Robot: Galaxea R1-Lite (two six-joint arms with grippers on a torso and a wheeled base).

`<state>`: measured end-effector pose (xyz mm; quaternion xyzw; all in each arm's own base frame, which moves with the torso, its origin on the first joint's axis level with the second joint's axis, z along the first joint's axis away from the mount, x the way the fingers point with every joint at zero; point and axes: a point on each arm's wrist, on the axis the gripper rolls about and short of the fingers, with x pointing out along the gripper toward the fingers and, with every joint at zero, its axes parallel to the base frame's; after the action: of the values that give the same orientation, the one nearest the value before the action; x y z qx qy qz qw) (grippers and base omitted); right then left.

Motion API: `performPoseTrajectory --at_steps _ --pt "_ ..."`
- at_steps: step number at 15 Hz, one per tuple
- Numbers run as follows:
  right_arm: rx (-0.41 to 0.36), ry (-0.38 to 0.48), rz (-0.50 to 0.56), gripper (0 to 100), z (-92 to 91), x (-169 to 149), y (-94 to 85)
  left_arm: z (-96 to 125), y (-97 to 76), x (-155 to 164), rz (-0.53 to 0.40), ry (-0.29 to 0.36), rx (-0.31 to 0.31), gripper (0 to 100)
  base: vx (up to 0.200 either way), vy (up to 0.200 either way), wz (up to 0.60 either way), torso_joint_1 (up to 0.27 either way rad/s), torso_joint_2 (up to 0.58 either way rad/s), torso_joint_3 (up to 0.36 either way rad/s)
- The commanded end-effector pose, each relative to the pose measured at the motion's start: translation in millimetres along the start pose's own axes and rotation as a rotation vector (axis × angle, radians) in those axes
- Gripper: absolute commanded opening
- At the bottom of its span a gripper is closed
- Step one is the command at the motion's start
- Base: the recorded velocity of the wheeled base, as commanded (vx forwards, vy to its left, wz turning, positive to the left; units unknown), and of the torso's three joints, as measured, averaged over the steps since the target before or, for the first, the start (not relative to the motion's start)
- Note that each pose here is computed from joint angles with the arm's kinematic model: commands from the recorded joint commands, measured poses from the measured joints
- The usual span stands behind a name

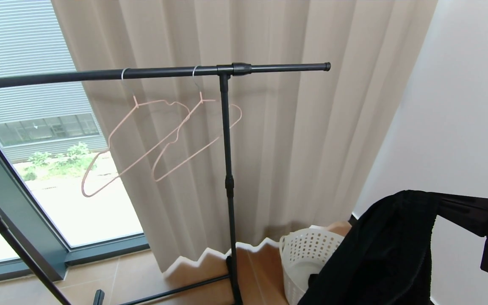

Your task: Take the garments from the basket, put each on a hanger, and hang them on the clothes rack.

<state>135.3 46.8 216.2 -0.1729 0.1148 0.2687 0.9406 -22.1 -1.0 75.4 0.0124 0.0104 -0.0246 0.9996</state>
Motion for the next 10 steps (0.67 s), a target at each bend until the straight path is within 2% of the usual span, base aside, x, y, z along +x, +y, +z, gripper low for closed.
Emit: performPoseTrajectory --at_steps 1,6,10 --pt "-0.002 -0.007 -0.002 0 0.2 -2.5 0.5 0.0 0.0 0.1 0.0 0.002 0.001 100 0.0 0.0 0.0 0.237 -0.56 -0.315" --pt "-0.004 -0.017 -0.006 0 0.8 -5.8 1.2 0.0 0.0 0.1 0.0 0.002 -0.001 100 0.0 0.0 0.0 0.247 -0.58 -0.329" --pt "-0.004 -0.01 -0.005 0 -0.8 -4.5 1.2 0.0 0.0 0.1 0.0 0.002 -0.001 100 0.0 0.0 0.0 0.188 -0.41 -0.234"
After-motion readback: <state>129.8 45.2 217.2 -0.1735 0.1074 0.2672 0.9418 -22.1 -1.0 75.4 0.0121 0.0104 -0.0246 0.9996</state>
